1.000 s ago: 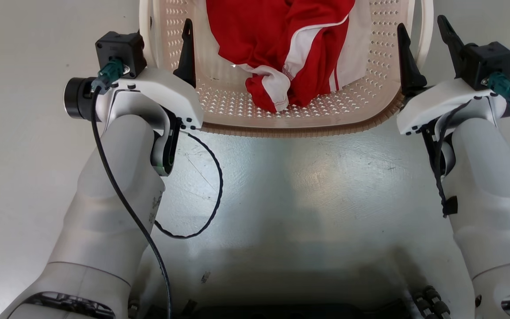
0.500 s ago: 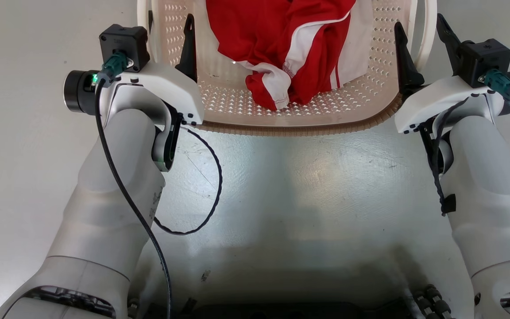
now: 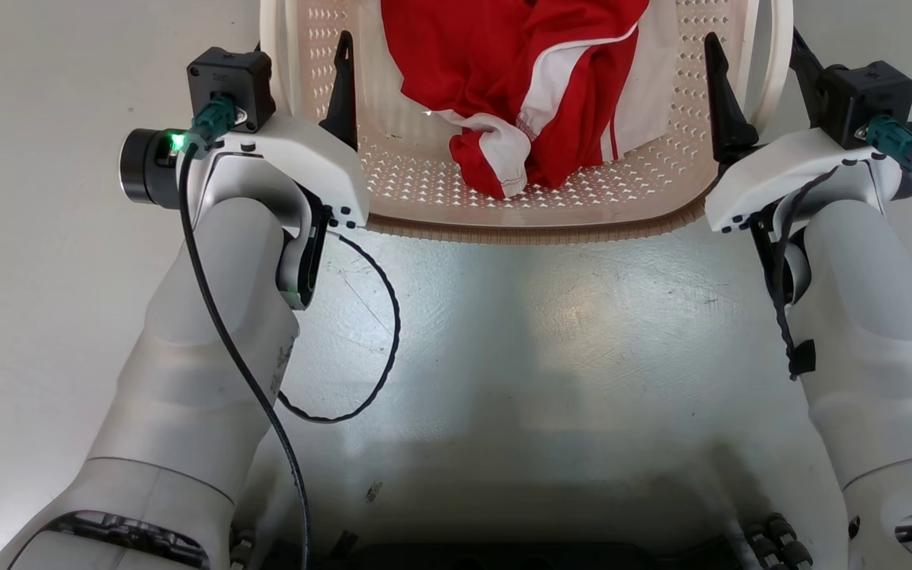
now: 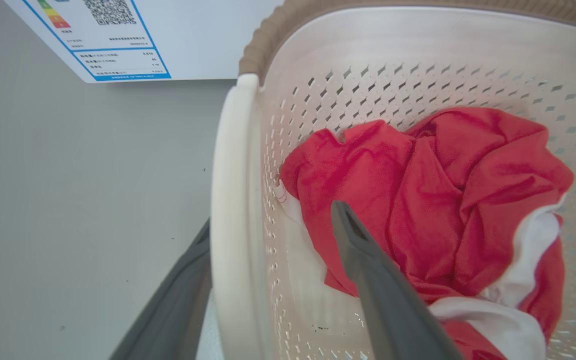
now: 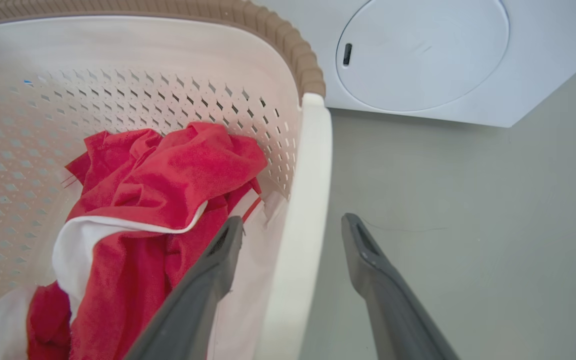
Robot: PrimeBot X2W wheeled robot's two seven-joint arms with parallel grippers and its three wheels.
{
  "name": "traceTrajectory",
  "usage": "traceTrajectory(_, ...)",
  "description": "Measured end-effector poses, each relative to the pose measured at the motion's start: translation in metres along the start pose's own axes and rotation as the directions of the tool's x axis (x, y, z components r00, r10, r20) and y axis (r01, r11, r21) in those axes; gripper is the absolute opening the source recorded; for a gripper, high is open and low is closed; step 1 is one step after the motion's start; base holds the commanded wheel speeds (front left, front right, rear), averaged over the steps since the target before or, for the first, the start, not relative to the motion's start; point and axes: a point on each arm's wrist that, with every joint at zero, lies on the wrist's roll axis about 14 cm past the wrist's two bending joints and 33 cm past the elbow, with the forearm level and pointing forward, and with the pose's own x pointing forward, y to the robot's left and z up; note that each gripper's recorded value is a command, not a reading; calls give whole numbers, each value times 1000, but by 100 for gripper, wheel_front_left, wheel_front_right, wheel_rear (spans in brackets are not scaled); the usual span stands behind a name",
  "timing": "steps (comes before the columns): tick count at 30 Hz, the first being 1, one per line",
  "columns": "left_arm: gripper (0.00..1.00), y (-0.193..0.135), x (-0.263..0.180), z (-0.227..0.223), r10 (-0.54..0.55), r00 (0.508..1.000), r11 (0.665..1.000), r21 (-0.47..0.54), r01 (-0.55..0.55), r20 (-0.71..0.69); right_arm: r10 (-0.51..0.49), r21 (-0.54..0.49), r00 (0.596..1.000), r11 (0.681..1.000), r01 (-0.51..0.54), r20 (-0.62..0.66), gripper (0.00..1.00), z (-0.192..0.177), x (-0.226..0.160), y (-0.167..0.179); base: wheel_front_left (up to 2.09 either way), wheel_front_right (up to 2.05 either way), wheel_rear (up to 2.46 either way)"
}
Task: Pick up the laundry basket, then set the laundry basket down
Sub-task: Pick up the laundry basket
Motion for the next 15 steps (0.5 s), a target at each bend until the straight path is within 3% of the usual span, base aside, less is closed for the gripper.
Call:
traceTrajectory(1, 90, 0, 0, 0, 0, 1000, 1000, -2, 0, 0, 0, 0, 1000, 1000, 0, -1, 100, 0, 0, 0, 0, 0, 0)
traceTrajectory(2, 46, 0, 0, -1, -1, 1000, 1000, -1, 1, -2, -1, 2, 1000, 1000, 1, -4, 44, -1, 0, 0, 0, 0, 0)
traceTrajectory(3, 0, 0, 0, -1, -2, 1000, 1000, 0, 2, -4, -2, 4, 1000, 1000, 2, -14, 0, -4, -1, 0, 0, 0, 0)
traceTrajectory(15, 0, -2, -10, -1, -1, 1000, 1000, 2, 1, -31, -7, 47, 999, 999, 9, -47, 0, -6, -8, 3, 0, 0, 0)
